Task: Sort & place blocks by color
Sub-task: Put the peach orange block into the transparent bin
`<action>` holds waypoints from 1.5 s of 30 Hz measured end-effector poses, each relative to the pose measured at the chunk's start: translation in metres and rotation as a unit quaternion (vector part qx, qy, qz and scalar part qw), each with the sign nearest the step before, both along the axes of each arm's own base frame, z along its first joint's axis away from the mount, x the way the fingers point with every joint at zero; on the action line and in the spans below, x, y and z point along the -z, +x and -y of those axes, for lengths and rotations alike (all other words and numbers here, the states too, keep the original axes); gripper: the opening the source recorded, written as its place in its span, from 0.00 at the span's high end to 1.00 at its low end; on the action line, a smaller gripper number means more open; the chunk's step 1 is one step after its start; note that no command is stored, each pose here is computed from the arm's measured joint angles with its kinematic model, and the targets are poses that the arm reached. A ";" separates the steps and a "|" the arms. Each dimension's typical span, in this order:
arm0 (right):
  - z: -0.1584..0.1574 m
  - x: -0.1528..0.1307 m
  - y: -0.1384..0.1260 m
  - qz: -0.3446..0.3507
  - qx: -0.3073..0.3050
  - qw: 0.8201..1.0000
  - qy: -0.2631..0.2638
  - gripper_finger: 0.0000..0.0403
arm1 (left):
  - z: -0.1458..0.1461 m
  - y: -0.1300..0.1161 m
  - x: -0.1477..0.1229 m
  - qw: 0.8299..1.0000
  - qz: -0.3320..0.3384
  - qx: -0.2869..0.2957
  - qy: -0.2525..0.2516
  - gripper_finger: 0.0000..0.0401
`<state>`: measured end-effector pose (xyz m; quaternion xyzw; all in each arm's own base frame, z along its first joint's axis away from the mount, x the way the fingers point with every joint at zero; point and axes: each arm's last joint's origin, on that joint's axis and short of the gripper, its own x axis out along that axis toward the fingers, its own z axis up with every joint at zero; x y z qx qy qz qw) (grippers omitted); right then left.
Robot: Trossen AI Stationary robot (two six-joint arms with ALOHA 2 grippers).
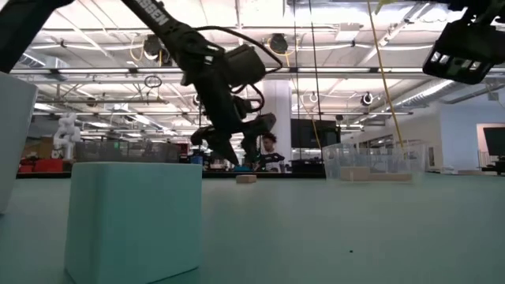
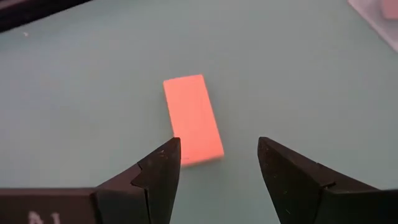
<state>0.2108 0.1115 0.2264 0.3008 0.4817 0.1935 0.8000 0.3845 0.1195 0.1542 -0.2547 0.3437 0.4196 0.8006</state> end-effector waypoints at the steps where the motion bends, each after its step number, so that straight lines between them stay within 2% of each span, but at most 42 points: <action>1: 0.000 0.000 0.000 0.001 -0.002 1.000 -0.002 0.39 | -0.004 0.003 0.000 1.000 -0.007 0.001 0.001 0.47; 7: 0.000 0.001 -0.001 0.000 -0.007 1.000 -0.008 0.39 | -0.022 0.009 0.014 0.997 -0.066 -0.013 -0.026 0.47; 14: 0.001 0.002 -0.002 0.001 -0.017 1.000 -0.018 0.39 | -0.034 0.010 0.029 0.996 -0.064 -0.012 -0.057 0.47; 20: 0.001 0.003 -0.002 0.003 -0.022 0.999 -0.024 0.39 | -0.035 0.011 0.032 0.996 -0.073 -0.004 -0.046 0.47; 23: 0.001 0.003 -0.002 0.003 -0.021 0.999 -0.025 0.39 | -0.035 0.011 0.031 0.996 -0.070 -0.008 -0.046 0.53; 27: 0.001 0.003 -0.002 0.004 -0.020 0.999 -0.026 0.39 | -0.033 0.011 0.031 0.996 -0.070 -0.011 -0.045 0.68; 32: 0.002 0.003 -0.002 0.007 -0.012 0.999 -0.034 0.39 | -0.027 0.011 0.026 0.997 -0.072 0.001 -0.043 0.68; 35: 0.003 0.003 -0.001 0.016 0.010 0.998 -0.054 0.39 | -0.015 0.011 0.013 0.996 -0.074 0.025 -0.031 0.68; 40: 0.006 0.004 0.001 0.040 0.039 0.993 -0.100 0.39 | 0.014 0.012 -0.046 0.996 -0.016 0.084 0.018 0.68; 45: 0.011 0.006 0.003 0.079 0.082 0.977 -0.180 0.39 | 0.070 0.006 -0.098 0.984 0.035 0.160 0.063 0.68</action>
